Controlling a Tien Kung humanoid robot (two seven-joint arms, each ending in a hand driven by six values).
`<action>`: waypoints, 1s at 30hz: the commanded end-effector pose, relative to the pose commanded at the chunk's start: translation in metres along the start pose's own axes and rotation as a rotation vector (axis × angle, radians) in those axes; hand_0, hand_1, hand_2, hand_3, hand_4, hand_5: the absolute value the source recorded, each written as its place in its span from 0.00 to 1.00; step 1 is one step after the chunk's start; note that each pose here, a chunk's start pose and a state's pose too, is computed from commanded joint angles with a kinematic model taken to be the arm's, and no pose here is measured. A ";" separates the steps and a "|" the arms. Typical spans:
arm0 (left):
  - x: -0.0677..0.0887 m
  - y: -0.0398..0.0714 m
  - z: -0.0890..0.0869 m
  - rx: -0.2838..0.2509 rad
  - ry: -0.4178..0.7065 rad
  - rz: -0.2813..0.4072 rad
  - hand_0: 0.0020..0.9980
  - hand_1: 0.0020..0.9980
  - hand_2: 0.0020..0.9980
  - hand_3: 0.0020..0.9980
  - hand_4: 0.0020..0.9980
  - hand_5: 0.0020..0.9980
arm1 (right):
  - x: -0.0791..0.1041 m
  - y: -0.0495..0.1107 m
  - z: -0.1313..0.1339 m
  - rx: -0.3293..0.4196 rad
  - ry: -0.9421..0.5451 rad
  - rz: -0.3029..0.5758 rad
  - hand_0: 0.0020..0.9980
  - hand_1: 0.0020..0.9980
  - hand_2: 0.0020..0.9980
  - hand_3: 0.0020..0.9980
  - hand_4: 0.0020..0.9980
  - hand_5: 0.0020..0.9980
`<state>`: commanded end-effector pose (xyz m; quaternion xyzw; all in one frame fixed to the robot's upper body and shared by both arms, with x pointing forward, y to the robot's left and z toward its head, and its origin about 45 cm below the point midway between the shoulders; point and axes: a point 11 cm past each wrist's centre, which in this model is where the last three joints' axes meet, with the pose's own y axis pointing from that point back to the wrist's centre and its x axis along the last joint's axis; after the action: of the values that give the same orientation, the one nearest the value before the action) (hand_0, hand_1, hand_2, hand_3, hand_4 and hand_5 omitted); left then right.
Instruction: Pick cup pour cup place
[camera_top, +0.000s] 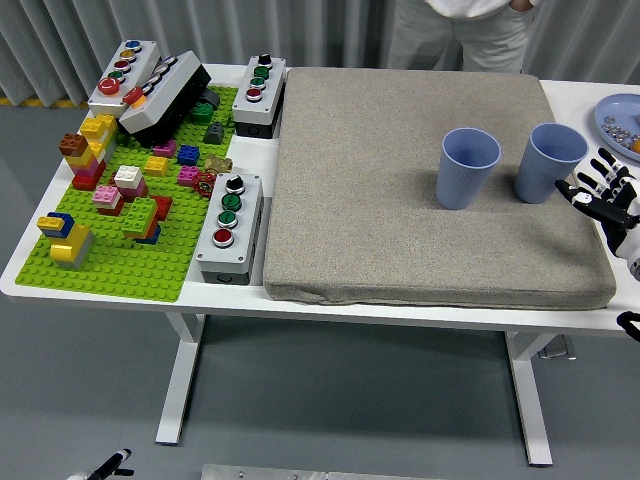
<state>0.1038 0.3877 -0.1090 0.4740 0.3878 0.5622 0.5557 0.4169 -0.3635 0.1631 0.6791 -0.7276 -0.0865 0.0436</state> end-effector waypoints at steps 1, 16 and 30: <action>0.000 0.000 0.000 0.000 0.000 0.000 0.85 0.83 0.85 0.76 0.63 0.95 | 0.000 0.000 0.001 -0.001 -0.001 0.001 0.97 0.94 1.00 0.97 0.88 0.34; 0.000 0.000 0.000 -0.001 -0.001 0.000 0.85 0.83 0.85 0.76 0.63 0.95 | 0.000 -0.001 0.004 -0.007 0.000 0.016 0.98 0.95 1.00 0.96 0.87 0.34; 0.000 0.000 -0.002 0.004 -0.006 -0.001 0.85 0.83 0.85 0.76 0.63 0.95 | -0.011 -0.003 0.005 -0.012 0.010 -0.001 0.98 0.95 1.00 0.94 0.87 0.35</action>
<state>0.1017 0.3877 -0.1095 0.4766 0.3878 0.5596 0.5562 0.4198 -0.3525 0.1581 0.6797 -0.7264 -0.0875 0.0515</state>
